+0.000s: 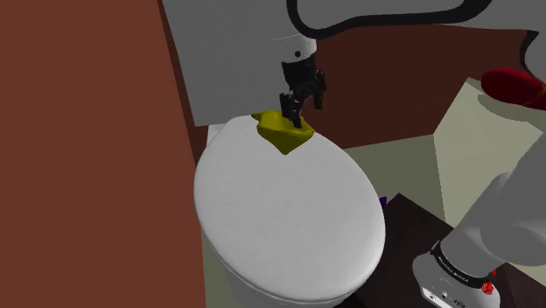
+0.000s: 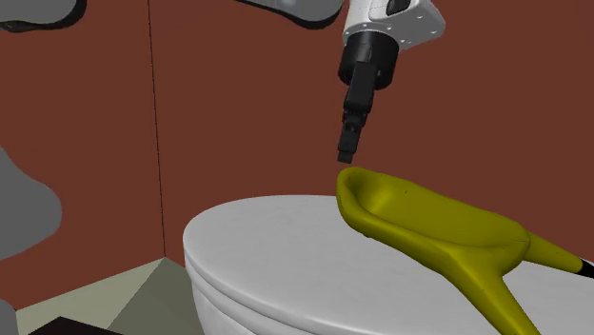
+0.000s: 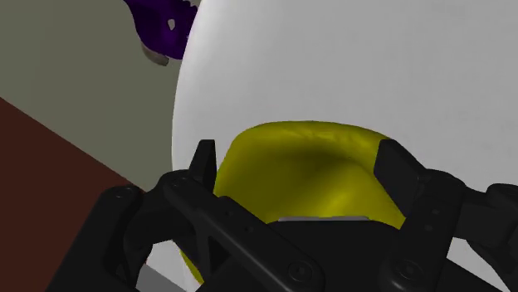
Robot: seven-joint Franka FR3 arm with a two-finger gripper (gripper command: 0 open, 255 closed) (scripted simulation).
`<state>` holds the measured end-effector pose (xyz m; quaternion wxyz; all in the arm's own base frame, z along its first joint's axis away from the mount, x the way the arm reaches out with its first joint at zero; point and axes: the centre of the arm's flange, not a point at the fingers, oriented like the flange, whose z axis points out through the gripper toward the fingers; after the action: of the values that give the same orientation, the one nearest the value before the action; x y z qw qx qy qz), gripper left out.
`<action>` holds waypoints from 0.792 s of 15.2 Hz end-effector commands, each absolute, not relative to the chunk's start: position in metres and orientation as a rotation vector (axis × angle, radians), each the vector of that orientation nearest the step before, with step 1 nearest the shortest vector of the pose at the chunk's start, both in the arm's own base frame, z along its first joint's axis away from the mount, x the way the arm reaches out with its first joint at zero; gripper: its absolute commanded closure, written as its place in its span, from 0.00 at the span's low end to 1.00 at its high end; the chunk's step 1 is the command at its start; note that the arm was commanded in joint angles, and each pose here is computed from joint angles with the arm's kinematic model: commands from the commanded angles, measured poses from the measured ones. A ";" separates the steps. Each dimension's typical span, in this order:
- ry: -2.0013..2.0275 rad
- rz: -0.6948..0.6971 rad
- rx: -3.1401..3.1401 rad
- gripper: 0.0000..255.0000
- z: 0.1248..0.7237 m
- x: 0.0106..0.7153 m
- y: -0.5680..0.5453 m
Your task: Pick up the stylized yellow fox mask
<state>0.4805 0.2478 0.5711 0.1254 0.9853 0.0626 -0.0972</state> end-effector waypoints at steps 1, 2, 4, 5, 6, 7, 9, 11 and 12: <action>0.198 -0.280 2.833 0.00 0.567 0.497 0.274; 0.206 -0.279 2.815 0.00 0.565 0.506 0.286; 0.223 -0.278 2.777 0.00 0.561 0.522 0.312; 0.231 -0.277 2.759 0.00 0.558 0.530 0.325; 0.239 -0.276 2.740 0.00 0.555 0.538 0.337; 0.247 -0.275 2.722 0.00 0.553 0.545 0.350; 0.249 -0.275 2.717 0.00 0.547 0.547 0.354; 0.249 -0.275 2.717 0.00 0.536 0.547 0.354; 0.249 -0.275 2.717 0.00 0.531 0.547 0.354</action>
<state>0.5463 0.3542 0.5357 0.1982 0.9711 0.0892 -0.0985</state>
